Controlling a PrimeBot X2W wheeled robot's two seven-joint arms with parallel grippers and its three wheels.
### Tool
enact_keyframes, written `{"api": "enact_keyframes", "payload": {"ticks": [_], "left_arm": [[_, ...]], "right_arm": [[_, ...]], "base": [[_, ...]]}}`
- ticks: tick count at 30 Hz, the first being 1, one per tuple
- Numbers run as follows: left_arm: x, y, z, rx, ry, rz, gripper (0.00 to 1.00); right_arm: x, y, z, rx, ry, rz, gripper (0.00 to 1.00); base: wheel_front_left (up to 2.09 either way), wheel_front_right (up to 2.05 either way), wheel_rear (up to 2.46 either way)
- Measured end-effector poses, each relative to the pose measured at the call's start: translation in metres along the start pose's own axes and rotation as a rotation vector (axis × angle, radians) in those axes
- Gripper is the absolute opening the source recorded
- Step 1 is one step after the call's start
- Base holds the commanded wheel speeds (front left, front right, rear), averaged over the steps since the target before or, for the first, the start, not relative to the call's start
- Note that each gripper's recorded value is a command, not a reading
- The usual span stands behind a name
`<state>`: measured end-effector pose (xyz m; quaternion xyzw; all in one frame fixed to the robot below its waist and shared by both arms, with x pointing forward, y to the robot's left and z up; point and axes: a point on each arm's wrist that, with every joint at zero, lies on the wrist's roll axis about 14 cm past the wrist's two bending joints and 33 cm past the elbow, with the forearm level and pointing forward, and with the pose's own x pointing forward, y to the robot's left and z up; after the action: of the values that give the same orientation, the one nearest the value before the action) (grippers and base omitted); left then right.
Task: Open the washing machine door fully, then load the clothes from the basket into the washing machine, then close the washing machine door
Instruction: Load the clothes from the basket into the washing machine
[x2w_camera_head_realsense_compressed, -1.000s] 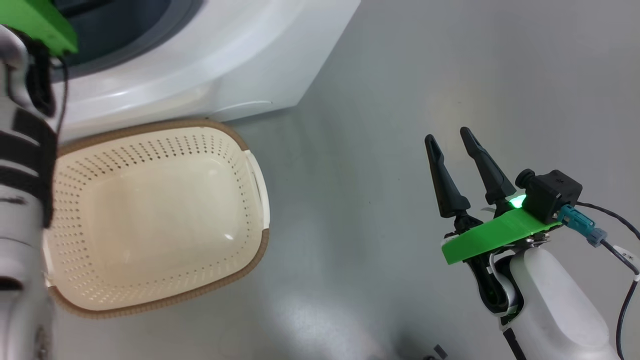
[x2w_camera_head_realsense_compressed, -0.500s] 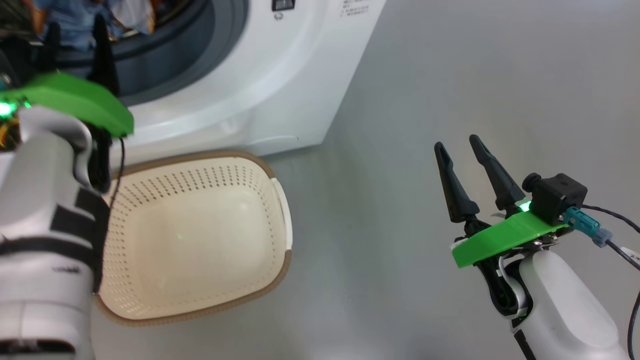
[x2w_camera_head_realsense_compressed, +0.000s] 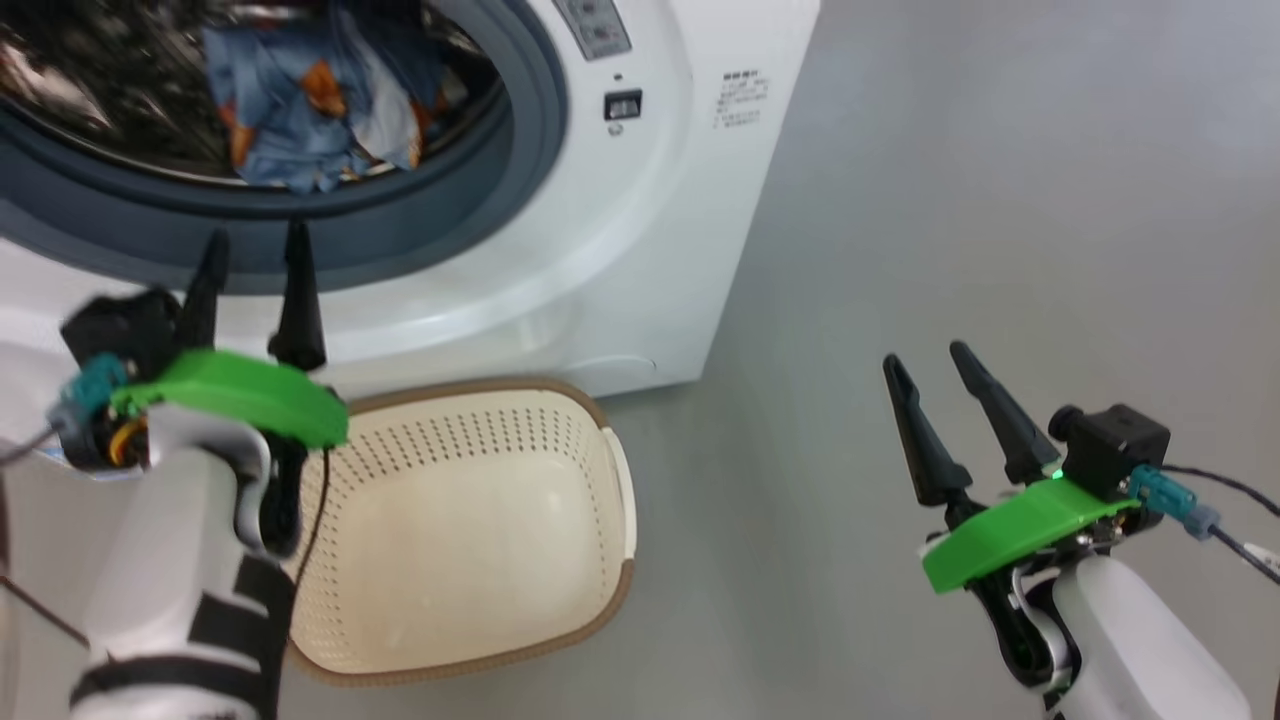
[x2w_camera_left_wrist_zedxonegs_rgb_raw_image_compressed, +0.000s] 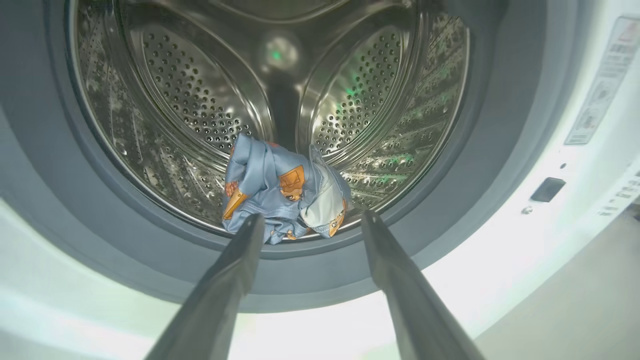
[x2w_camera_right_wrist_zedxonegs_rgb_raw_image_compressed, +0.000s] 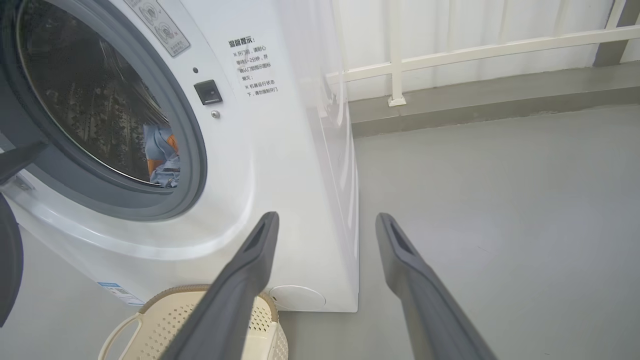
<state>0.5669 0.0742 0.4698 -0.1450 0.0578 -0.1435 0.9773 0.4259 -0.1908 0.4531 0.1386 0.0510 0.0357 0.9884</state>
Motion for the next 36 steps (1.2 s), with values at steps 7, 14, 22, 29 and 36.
{"api": "enact_keyframes", "payload": {"ticks": [7,14,22,29,36], "left_arm": [[-0.043,0.001,0.012,0.006,-0.049,0.012,1.00],[-0.092,0.014,0.015,0.026,-0.079,0.065,1.00],[-0.128,0.023,0.016,0.026,-0.108,0.116,1.00],[-0.151,0.029,0.011,0.027,-0.107,0.144,1.00],[-0.159,0.024,0.012,0.028,-0.117,0.135,1.00]], "right_arm": [[-0.014,0.005,0.009,-0.010,-0.016,0.022,1.00],[-0.018,0.019,0.025,-0.017,-0.059,0.066,1.00],[-0.020,0.028,0.028,-0.022,-0.066,0.095,1.00],[-0.021,0.032,0.038,-0.030,-0.094,0.108,1.00],[-0.029,0.029,0.038,-0.029,-0.096,0.100,1.00]], "base": [[0.00,0.00,0.00],[0.00,0.00,0.00],[0.00,0.00,0.00],[0.00,0.00,0.00],[0.00,0.00,0.00]]}}
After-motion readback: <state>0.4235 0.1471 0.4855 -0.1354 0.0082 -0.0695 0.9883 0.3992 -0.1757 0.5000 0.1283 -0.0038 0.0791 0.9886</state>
